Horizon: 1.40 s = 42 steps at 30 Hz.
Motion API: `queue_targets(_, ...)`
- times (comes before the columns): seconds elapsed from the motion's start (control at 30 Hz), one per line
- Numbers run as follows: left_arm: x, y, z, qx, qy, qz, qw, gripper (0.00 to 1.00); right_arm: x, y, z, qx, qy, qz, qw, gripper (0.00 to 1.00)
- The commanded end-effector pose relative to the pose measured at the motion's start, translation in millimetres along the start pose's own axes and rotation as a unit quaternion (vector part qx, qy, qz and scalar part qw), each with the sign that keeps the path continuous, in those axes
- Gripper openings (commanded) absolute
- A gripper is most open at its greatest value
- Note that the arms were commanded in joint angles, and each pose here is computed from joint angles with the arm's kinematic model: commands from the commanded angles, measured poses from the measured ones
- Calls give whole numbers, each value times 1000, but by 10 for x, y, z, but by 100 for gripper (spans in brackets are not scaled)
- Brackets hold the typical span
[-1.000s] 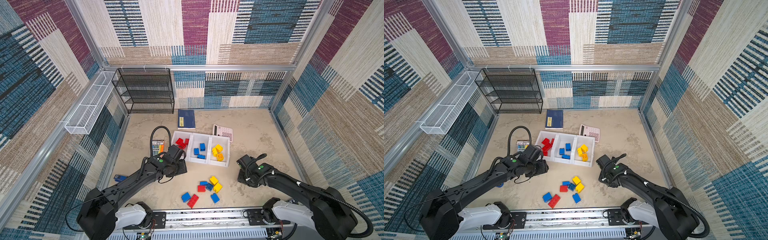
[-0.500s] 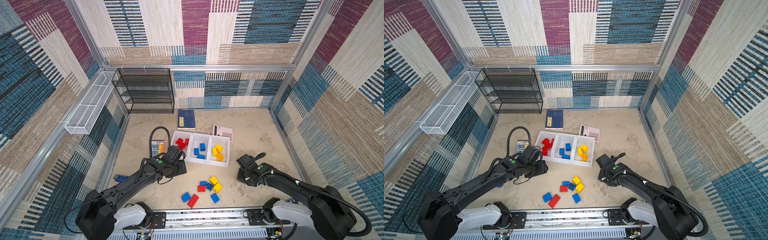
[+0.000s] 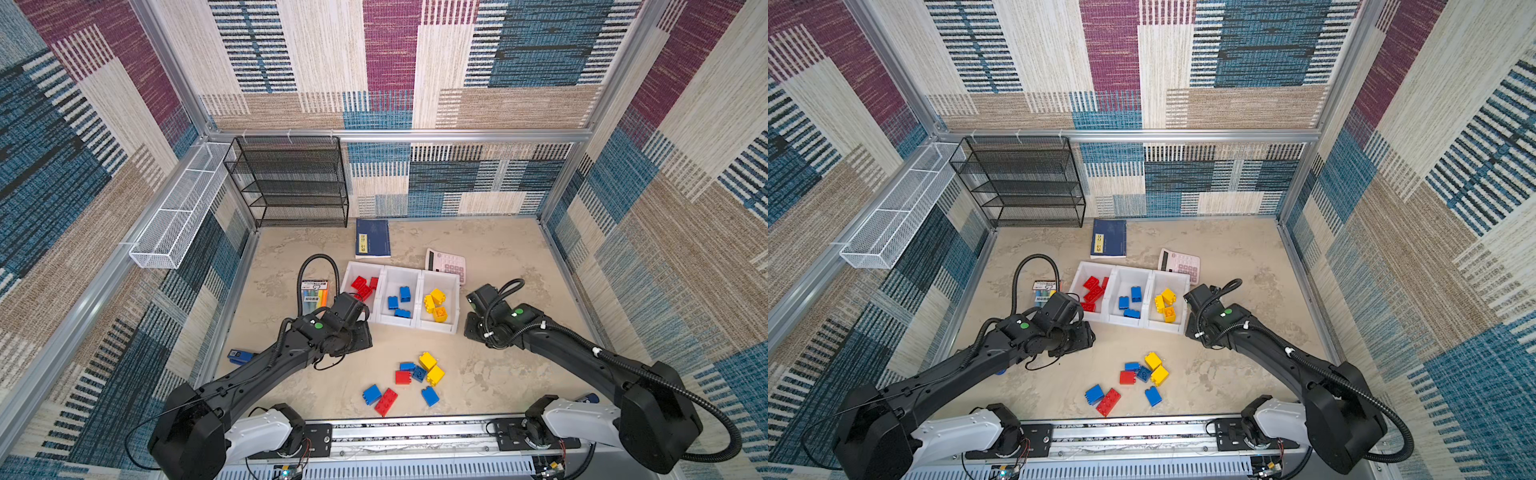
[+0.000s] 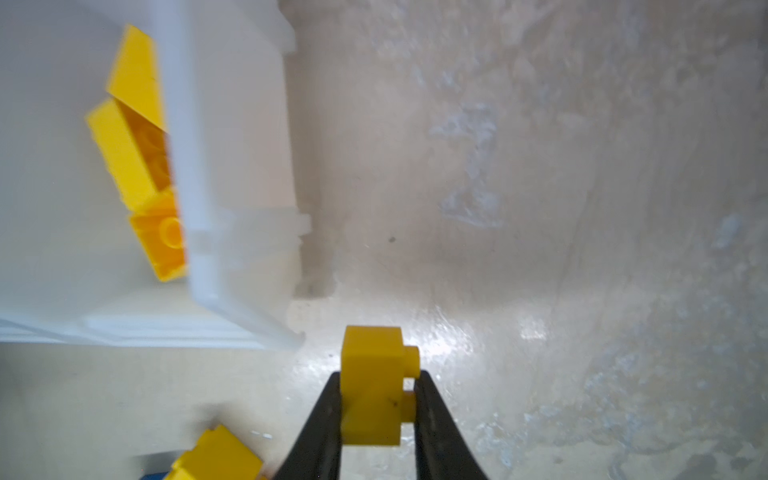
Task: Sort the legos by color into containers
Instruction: 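Carry the small yellow brick with the right gripper into the nearest compartment and release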
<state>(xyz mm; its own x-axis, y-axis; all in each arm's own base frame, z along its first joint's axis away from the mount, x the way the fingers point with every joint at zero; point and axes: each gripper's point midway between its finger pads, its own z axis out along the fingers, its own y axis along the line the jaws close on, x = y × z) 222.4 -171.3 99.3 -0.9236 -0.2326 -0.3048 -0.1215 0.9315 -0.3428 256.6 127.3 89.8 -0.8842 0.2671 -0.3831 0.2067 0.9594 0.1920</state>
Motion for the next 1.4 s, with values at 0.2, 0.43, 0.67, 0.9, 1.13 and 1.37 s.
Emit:
queue_targets(0.2, -6, 69, -41, -8, -12, -12, 1000, 63, -520, 578, -30, -40, -29, -70, 996, 29)
queue_targets(0.43, 27, 113, -57, -7, -15, -19, 1000, 63, -565, 748, 60, -50, -24, -87, 995, 29)
queue_targets(0.67, 33, 115, -60, -7, -14, -17, 1000, 63, -567, 811, 115, -48, -19, -93, 994, 52)
queue_targets(0.9, 41, 113, -64, -6, -11, -16, 1000, 63, -559, 807, 89, -47, -21, -93, 994, 61)
queue_targets(1.13, 73, 83, -43, 0, -1, -11, 1000, 63, -525, 786, 32, -55, -23, -89, 994, 63)
queue_targets(1.37, 142, -86, -12, 21, 7, 21, 1000, 63, -464, 716, -109, -72, -35, -70, 994, 64)
